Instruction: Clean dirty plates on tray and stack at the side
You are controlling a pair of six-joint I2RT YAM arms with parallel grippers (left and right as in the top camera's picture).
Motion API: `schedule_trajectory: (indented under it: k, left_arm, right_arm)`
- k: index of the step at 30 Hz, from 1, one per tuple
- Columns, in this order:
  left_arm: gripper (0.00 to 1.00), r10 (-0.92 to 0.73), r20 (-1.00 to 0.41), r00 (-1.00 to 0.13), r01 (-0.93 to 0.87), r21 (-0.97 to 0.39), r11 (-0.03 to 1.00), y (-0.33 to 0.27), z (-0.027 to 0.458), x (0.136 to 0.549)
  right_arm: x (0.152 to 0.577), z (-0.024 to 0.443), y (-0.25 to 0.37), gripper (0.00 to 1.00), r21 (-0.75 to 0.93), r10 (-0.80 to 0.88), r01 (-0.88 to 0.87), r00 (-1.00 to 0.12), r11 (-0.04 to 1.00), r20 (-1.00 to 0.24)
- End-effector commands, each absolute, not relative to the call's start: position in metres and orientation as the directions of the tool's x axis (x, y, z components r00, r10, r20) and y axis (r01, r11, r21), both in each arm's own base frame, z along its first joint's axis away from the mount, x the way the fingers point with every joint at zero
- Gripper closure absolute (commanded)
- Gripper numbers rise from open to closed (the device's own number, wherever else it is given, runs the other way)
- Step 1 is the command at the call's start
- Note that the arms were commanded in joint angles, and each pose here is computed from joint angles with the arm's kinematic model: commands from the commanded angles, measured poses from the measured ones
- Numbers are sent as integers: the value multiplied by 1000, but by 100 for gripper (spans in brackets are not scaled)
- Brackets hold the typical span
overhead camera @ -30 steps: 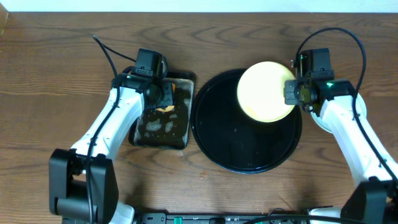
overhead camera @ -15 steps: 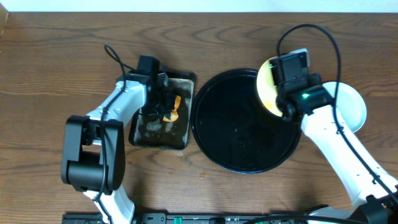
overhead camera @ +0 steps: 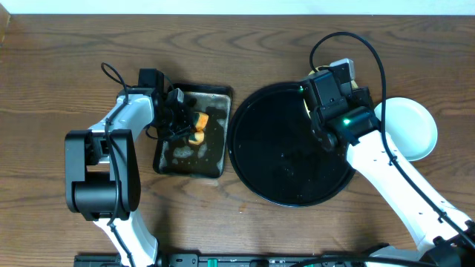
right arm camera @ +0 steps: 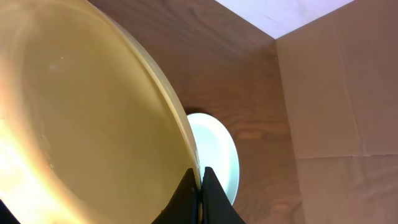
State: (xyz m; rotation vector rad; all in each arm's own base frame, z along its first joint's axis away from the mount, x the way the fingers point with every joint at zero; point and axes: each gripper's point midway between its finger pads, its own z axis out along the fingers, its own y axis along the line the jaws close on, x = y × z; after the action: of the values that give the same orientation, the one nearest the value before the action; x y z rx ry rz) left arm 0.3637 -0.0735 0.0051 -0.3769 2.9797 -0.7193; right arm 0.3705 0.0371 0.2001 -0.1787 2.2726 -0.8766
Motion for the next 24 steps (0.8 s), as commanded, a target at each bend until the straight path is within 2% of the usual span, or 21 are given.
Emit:
schedule_trajectory:
  k: [1, 5, 8, 10, 15, 24]
  left_arm:
    - [93, -216, -48, -975, -177, -417, 891, -68, 15, 363]
    - [92, -154, -187, -970, -71, -386, 920, -75, 54, 371]
    - [93, -116, -299, -947, -46, -229, 972, -64, 74, 376]
    - [93, -85, -327, -941, -37, -151, 988, -63, 75, 377]
    - [93, -25, -282, -959, 6, -106, 994, -79, 55, 370]
    - [93, 6, -116, -993, 14, -69, 998, -84, -7, 353]
  right_arm:
    - [369, 205, 40, 99, -622, -351, 107, -745, 776, -566]
    - [370, 201, 42, 99, -593, -334, 101, -746, 798, -577]
    - [371, 202, 43, 99, -590, -332, 105, -742, 800, -583]
    - [373, 203, 44, 99, -586, -330, 110, -737, 803, -591]
    - [373, 204, 44, 99, -582, -326, 114, -735, 805, -594]
    - [372, 201, 46, 99, -576, -327, 100, -739, 811, -589]
